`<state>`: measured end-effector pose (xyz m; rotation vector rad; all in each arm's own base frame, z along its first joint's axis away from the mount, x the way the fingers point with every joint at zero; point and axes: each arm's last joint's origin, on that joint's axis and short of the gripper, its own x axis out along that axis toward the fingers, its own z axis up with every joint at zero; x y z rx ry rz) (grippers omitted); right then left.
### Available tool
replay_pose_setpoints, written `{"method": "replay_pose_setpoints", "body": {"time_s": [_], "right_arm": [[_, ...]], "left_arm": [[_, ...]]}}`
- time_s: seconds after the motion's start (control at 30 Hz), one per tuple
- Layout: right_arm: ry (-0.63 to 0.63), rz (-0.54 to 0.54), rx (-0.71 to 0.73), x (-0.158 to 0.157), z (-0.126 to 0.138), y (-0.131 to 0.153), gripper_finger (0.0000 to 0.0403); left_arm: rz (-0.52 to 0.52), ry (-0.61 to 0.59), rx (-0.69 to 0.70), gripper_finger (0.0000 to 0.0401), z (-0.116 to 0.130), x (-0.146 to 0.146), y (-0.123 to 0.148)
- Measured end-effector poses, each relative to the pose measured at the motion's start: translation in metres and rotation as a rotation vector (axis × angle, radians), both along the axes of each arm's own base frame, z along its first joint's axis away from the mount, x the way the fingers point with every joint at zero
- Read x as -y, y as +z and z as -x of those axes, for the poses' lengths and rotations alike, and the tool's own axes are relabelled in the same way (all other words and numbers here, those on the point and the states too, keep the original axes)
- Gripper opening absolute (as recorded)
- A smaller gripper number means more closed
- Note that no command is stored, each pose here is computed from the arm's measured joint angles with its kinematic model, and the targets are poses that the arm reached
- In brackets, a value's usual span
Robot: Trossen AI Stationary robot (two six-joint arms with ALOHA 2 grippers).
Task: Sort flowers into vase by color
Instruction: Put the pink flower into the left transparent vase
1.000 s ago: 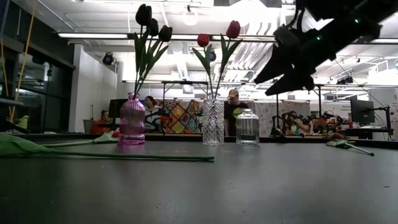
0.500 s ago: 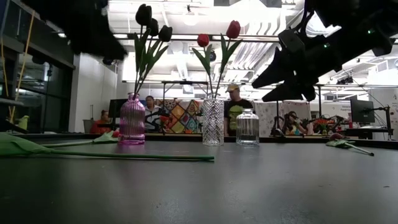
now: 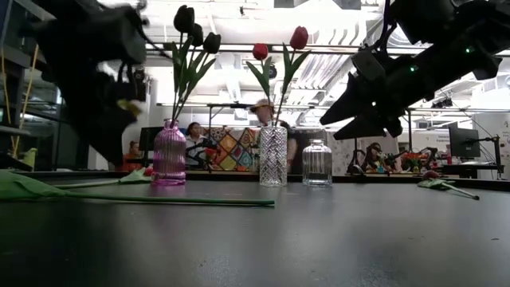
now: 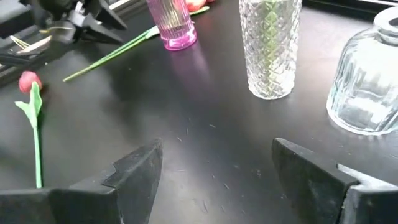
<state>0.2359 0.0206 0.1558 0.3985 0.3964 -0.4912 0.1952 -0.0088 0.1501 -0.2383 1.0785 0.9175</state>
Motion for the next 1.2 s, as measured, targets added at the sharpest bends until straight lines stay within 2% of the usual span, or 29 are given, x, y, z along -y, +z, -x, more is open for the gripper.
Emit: {"method": "replay_pose_setpoints", "body": {"time_s": [0.2, 0.4, 0.6, 1.03, 1.2], "right_arm": [[-0.002, -0.006, -0.008, 0.000, -0.001, -0.003, 0.0288], [-0.002, -0.008, 0.003, 0.000, -0.001, -0.002, 0.0288], [-0.003, -0.010, 0.006, 0.000, -0.001, -0.002, 0.0288], [-0.010, -0.031, 0.015, 0.000, -0.002, -0.002, 0.0288], [-0.010, -0.032, 0.014, 0.000, -0.001, -0.002, 0.0288]], "left_arm": [[-0.012, 0.089, -0.069, 0.0156, -0.005, -0.021, -0.015], [0.011, 0.144, -0.075, 0.0156, -0.009, -0.035, -0.023], [0.049, 0.099, -0.051, 0.0156, -0.017, -0.039, -0.027], [0.060, 0.148, -0.081, 0.0156, -0.012, -0.038, -0.028], [0.033, 0.195, -0.086, 0.0156, -0.009, -0.039, -0.029]]}}
